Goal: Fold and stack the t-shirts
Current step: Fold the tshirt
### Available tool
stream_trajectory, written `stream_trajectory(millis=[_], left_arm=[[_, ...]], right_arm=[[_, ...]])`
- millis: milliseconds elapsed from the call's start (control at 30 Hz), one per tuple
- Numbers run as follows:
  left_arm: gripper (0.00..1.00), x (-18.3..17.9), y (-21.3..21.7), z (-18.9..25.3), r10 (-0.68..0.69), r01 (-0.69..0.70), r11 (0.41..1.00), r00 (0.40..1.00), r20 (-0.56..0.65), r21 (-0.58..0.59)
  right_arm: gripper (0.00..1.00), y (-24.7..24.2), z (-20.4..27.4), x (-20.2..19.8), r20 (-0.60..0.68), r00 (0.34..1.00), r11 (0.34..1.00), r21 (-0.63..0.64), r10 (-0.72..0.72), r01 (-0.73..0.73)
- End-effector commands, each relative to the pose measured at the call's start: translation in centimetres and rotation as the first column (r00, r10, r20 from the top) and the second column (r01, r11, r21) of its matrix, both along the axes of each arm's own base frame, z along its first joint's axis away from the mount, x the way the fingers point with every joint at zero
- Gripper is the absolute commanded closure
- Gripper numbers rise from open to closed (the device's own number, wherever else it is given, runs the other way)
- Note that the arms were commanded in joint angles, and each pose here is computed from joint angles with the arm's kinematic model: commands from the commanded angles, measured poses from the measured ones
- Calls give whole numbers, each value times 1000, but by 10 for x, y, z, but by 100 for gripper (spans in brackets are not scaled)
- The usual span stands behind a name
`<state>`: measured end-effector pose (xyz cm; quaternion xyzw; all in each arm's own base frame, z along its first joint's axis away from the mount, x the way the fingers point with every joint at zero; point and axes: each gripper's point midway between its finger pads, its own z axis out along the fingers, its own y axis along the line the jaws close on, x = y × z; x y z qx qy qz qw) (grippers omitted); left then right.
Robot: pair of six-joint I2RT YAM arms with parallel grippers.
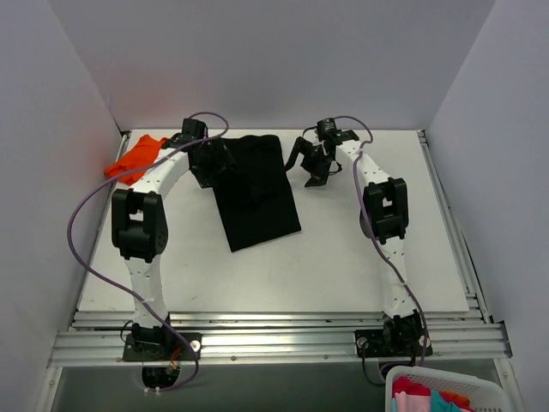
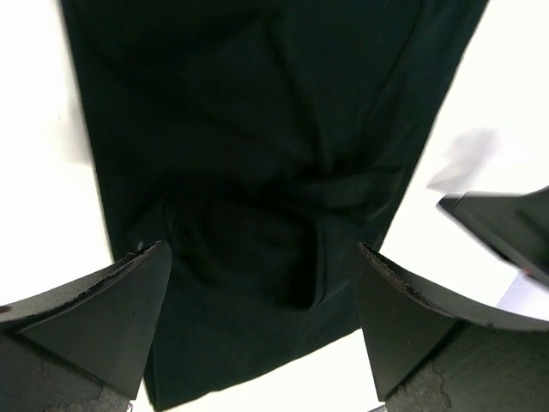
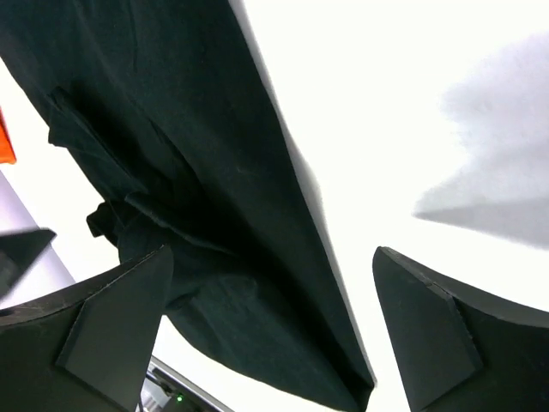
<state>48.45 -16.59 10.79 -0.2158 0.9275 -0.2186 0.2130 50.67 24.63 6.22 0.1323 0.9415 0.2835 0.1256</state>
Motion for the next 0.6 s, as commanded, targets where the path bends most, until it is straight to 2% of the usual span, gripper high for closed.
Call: stream_trajectory(millis=[0, 133, 233, 300, 333, 400, 433, 500, 567], left_arm=[[6, 37, 1, 42, -22, 37, 994, 989, 144, -100], [6, 40, 13, 59, -5, 23, 995, 983, 184, -98], [6, 21, 21, 70, -2, 11, 999, 982, 186, -49], [6, -7, 24, 66, 9, -6, 1000, 988, 155, -18], [6, -17, 24, 64, 11, -9, 1000, 989, 146, -9], [6, -44, 14, 70, -1, 2, 1000, 989, 147, -5], [6, -67, 14, 45, -4, 4, 1000, 997, 81, 11], [6, -91, 5, 48, 6, -4, 1000, 996, 91, -14], [6, -125, -8, 20, 10, -9, 999, 1000, 30, -32]], right_arm=[[3, -2, 56, 3, 111, 993, 999, 32, -27, 23], [3, -14, 69, -12, 132, 991, 1000, 4, -22, 22], [3, -23, 72, -24, 151, 988, 1000, -17, -16, 19], [3, -32, 67, -45, 132, 991, 999, -38, -12, 18], [3, -35, 78, -48, 164, 986, 999, -26, -20, 25], [4, -42, 53, -72, 106, 994, 999, -34, -23, 27], [4, -42, 51, -77, 112, 993, 1000, -19, -20, 22], [5, -47, 35, -103, 69, 998, 1000, -23, -16, 17], [5, -47, 40, -113, 90, 996, 1000, 3, -17, 17]])
